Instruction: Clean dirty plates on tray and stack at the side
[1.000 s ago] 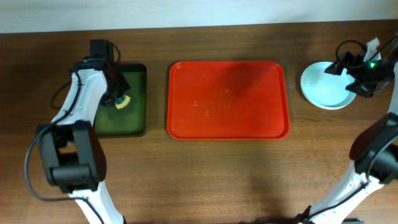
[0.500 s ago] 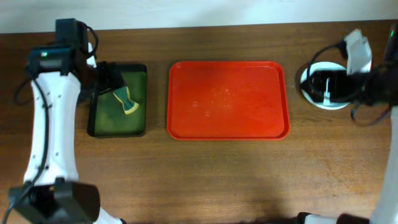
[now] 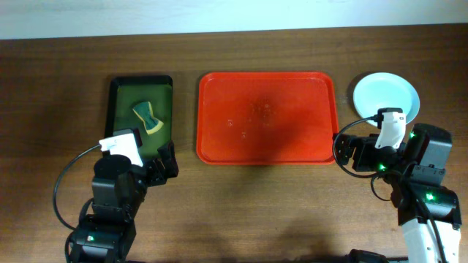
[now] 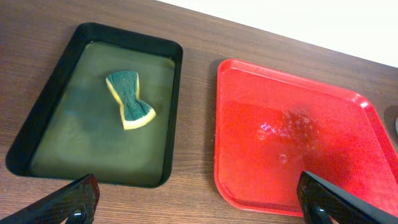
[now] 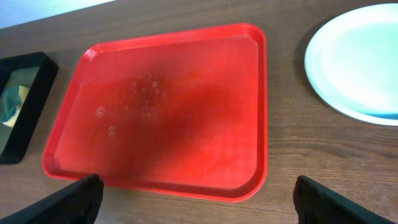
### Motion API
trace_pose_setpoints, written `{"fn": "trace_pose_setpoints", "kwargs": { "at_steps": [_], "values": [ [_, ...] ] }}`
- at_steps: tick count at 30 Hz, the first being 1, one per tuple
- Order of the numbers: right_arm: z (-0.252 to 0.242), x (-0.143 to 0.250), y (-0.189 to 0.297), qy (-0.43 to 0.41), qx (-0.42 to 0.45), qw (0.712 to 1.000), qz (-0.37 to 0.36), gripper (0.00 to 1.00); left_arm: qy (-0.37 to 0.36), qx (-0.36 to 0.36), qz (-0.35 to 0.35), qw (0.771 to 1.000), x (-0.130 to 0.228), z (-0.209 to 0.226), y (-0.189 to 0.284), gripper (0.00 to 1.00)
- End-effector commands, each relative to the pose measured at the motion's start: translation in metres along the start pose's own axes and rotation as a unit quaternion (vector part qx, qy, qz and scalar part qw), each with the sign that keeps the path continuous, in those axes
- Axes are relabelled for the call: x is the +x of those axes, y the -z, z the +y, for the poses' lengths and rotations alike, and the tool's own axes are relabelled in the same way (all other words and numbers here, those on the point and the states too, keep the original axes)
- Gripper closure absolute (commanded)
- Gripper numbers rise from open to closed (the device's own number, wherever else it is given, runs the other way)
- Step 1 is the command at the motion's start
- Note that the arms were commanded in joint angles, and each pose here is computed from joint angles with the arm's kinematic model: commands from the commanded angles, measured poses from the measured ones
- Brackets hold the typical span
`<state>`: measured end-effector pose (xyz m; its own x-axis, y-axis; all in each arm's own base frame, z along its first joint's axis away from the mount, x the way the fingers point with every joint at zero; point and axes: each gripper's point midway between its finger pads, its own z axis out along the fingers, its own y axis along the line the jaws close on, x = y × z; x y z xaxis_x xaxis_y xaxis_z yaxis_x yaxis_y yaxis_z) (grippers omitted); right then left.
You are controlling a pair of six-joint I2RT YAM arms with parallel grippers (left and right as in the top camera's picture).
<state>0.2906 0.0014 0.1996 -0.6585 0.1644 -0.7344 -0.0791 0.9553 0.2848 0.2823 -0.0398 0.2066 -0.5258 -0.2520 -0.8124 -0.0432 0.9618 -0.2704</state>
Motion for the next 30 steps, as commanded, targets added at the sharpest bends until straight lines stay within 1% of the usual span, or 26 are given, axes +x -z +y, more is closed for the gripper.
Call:
{"fn": "trace_pose_setpoints", "kwargs": {
  "at_steps": [1,3,4,5,6,8,10,11,13,15,17,19,21,22,26,30],
  "values": [
    [0.011,0.001,-0.001,-0.001,-0.031,1.0,0.001,0.02,0.004,-0.008,0.012,1.0,0.008,0.004,-0.001,0.0],
    [0.008,0.003,-0.004,-0.002,-0.025,1.0,0.008,0.02,0.004,-0.013,0.025,1.0,0.014,0.006,0.0,0.0],
    [-0.015,0.006,-0.007,0.001,0.036,0.999,0.017,0.02,0.004,-0.013,0.025,1.0,0.015,0.006,0.0,0.01],
    [-0.03,0.01,-0.012,-0.004,0.07,0.997,0.031,0.02,0.004,-0.013,0.025,1.0,0.015,0.006,0.0,0.01],
    [-0.032,0.014,-0.017,-0.007,0.07,0.997,0.041,0.02,0.004,-0.013,0.025,1.0,0.015,0.006,0.0,0.0],
    [-0.042,0.029,-0.034,-0.023,0.076,0.993,0.083,0.02,0.004,-0.013,0.025,1.0,0.015,0.006,0.0,0.0],
    [-0.025,0.039,-0.045,-0.025,0.032,0.993,0.107,0.02,0.004,-0.013,0.025,1.0,0.015,0.006,0.0,0.01],
    [-0.013,0.036,-0.043,-0.008,0.019,0.995,0.098,0.02,0.004,-0.013,0.025,1.0,0.015,0.006,0.0,0.01],
    [0.014,0.023,-0.027,0.042,0.01,0.997,0.059,0.02,0.004,-0.013,0.025,1.0,0.015,0.006,0.0,0.01],
    [0.041,0.012,0.002,0.102,0.014,0.995,-0.002,0.02,0.004,-0.013,0.025,1.0,0.015,0.006,0.0,0.0],
    [0.056,0.023,0.02,0.136,0.009,0.99,-0.039,0.02,0.004,-0.013,0.025,1.0,0.015,0.006,0.0,0.01],
    [0.056,0.035,0.024,0.142,0.002,0.988,-0.061,0.02,0.004,-0.013,0.025,1.0,0.015,0.006,0.0,0.0],
    [0.049,0.057,0.025,0.151,-0.005,0.98,-0.134,0.02,0.004,-0.013,0.025,1.0,0.015,0.006,0.0,0.0],
    [0.047,0.062,0.026,0.152,-0.006,0.976,-0.154,0.02,0.004,-0.013,0.025,1.0,0.015,0.006,0.0,0.01],
    [0.041,0.063,0.026,0.159,-0.006,0.951,-0.265,0.02,0.004,-0.013,0.025,1.0,0.015,0.006,0.0,0.01],
    [0.024,0.053,0.018,0.148,0.032,0.939,-0.31,0.02,0.004,-0.013,0.025,1.0,0.015,0.006,0.0,0.01]
  ]
}}
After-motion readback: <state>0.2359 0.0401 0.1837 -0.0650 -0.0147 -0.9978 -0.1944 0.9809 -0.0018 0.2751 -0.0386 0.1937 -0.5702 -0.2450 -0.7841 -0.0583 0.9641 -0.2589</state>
